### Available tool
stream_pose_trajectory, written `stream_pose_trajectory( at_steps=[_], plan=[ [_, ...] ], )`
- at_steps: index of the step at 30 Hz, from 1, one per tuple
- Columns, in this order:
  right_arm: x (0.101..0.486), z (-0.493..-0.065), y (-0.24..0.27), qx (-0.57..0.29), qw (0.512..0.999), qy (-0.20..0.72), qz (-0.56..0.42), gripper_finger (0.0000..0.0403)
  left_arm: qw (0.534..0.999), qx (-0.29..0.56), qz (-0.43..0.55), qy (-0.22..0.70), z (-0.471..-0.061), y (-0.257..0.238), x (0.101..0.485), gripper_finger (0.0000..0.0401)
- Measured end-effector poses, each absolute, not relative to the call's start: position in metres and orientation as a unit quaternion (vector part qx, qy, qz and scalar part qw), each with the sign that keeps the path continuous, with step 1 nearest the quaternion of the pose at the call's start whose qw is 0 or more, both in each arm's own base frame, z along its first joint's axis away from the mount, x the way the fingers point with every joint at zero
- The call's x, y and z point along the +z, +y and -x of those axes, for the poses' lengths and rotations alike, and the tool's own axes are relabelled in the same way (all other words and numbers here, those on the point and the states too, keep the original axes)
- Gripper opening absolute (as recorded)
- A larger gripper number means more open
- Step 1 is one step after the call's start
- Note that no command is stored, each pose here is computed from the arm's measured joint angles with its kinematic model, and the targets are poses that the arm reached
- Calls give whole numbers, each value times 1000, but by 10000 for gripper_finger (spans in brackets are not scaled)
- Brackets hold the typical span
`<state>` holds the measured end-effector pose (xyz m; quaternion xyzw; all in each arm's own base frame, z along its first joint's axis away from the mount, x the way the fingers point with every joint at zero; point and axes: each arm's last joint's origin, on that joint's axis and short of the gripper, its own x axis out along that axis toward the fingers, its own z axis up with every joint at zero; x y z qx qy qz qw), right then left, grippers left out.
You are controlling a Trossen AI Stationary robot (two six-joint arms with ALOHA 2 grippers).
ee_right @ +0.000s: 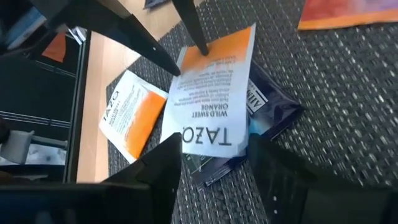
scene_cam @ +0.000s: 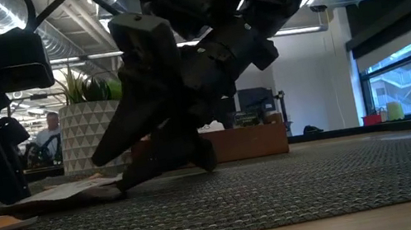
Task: Pick & Place Tea
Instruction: Put the top white tea bag into the middle slot of the wooden organizer
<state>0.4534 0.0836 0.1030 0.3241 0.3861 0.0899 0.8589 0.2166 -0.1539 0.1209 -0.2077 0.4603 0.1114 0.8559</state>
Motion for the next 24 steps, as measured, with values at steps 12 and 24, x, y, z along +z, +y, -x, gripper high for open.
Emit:
stream_pose_trajectory(
  at_steps=[12,24],
  plan=[
    [104,-453,84,98,855,385,-332,200,858,109,219,452,-219,-155,122,109],
    [103,-453,84,95,852,387,-338,139,860,117,221,445,-219,-154,122,109]
  ],
)
